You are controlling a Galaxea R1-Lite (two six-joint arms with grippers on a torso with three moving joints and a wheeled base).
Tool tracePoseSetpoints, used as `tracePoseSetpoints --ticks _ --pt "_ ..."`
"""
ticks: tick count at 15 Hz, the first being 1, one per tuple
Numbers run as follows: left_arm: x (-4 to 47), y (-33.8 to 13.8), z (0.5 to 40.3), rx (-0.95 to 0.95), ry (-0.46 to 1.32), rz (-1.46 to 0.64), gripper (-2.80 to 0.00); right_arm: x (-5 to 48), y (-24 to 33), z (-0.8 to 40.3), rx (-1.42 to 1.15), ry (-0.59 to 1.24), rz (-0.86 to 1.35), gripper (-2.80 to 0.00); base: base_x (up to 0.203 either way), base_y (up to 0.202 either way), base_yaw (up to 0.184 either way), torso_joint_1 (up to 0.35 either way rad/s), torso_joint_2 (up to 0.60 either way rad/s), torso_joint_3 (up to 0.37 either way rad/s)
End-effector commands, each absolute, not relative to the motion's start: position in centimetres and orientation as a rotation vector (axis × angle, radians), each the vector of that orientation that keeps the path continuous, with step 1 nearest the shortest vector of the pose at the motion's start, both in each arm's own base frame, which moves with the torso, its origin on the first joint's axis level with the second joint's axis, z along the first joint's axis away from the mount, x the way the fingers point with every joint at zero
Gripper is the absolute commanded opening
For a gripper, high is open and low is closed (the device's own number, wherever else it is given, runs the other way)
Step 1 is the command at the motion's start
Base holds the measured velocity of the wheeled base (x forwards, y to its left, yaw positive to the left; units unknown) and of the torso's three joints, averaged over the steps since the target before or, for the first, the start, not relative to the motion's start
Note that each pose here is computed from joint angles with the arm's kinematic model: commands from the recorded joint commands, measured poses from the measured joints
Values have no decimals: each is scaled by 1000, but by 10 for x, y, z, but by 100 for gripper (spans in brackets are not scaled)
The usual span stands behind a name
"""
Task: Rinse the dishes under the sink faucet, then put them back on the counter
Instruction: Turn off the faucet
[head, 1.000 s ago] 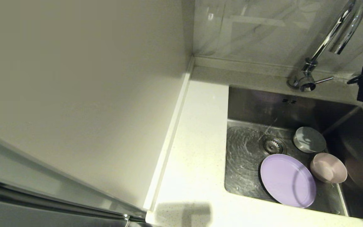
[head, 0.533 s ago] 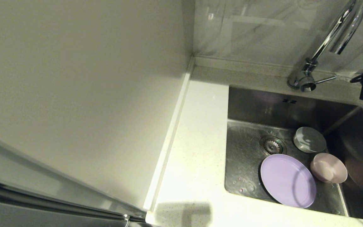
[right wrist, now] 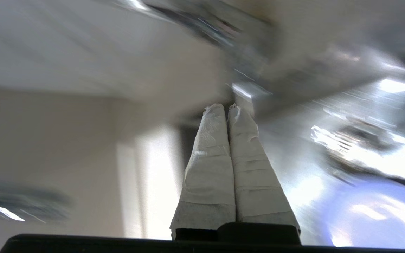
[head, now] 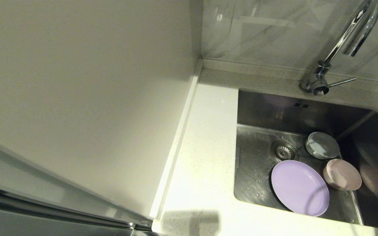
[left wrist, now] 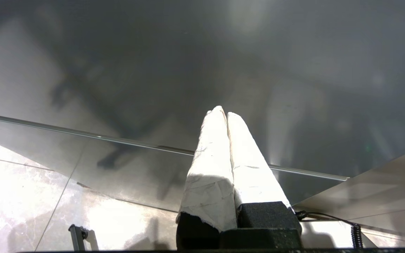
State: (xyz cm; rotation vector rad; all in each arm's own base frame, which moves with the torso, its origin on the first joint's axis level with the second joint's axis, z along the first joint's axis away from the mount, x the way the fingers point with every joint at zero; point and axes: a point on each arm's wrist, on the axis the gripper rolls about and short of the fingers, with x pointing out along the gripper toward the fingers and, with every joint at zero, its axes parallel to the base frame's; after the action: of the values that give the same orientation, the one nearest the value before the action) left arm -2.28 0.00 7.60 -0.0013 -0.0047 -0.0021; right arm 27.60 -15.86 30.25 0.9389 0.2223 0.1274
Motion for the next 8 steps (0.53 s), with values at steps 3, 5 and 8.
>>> tracePoseSetpoints --ticks 3,5,8 --pt "-23 0 75 -2 -2 -3 -280 206 -135 257 658 427 -187 -280 0 0 0 0 0 0" --pt "-23 0 75 -2 -2 -2 -280 181 -126 241 562 488 -400 -280 0 0 0 0 0 0" --pt "-23 0 75 -2 -2 -3 -280 166 -118 231 504 524 -467 -280 0 0 0 0 0 0"
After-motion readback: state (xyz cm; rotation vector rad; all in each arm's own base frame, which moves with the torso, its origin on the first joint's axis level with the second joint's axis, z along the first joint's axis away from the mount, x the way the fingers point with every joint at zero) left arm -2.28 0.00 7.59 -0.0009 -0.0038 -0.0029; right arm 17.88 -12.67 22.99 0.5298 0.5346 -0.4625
